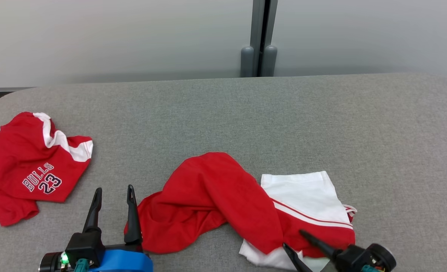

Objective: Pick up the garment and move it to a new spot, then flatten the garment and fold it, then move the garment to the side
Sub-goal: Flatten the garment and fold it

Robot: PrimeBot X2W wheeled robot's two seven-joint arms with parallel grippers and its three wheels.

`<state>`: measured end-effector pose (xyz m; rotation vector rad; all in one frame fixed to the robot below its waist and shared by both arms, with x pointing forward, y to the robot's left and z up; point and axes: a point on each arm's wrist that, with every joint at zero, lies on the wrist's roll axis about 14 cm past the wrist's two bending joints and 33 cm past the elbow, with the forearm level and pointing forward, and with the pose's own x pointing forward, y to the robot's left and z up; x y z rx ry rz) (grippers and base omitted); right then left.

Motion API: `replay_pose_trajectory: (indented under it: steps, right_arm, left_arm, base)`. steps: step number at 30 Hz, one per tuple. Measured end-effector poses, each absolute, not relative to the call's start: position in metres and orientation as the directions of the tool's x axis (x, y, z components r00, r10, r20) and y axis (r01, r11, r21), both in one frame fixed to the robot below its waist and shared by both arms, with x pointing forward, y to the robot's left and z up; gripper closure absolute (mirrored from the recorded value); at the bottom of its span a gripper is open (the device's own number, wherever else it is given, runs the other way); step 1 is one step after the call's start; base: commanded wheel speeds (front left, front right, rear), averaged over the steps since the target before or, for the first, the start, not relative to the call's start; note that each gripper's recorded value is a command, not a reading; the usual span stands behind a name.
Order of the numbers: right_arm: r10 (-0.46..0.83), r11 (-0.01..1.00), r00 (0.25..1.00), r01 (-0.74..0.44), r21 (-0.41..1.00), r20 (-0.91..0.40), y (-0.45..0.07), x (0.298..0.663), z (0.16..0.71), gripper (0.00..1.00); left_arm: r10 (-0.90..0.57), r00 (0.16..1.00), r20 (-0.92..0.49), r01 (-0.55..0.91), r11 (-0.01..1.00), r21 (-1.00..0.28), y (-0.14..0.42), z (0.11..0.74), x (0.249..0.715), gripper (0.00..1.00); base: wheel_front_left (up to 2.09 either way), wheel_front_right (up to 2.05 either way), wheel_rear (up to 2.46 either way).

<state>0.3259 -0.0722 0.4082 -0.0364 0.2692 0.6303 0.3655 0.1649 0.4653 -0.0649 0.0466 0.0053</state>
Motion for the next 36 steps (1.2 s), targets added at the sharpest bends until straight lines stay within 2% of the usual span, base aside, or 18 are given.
replay_pose_trajectory:
  steps: [6, 11, 20, 28, 36]
  right_arm:
    - [0.507, 0.861, 0.853, -0.507, 0.034, -0.124, -0.091, 0.349, 0.449, 0.00]
    - [0.412, 0.911, 0.907, -0.413, 0.007, -0.083, -0.123, 0.364, 0.463, 0.00]
    - [0.335, 0.942, 0.926, -0.333, 0.041, -0.174, -0.149, 0.350, 0.434, 0.00]
    - [0.317, 0.948, 0.915, -0.295, 0.121, -0.248, -0.146, 0.330, 0.409, 0.00]
    - [0.291, 0.954, 0.911, -0.253, 0.163, -0.292, -0.150, 0.326, 0.394, 0.00]
  left_arm:
    - [-0.003, 0.999, -0.042, 0.000, 0.998, -0.061, 0.163, 0.467, 0.367, 0.00]
    - [-0.014, 0.999, -0.036, 0.012, 0.998, -0.059, 0.161, 0.468, 0.369, 0.00]
    - [-0.020, 0.999, -0.038, 0.018, 0.998, -0.055, 0.160, 0.467, 0.369, 0.00]
    - [-0.020, 0.999, -0.050, 0.018, 0.999, -0.048, 0.160, 0.463, 0.370, 0.00]
    - [-0.029, 0.998, -0.054, 0.026, 0.999, -0.047, 0.159, 0.462, 0.373, 0.00]
  base:
    - [0.00, 0.00, 0.00]
    - [0.00, 0.00, 0.00]
    - [0.00, 0.00, 0.00]
    - [0.00, 0.00, 0.00]
    - [0.00, 0.00, 0.00]
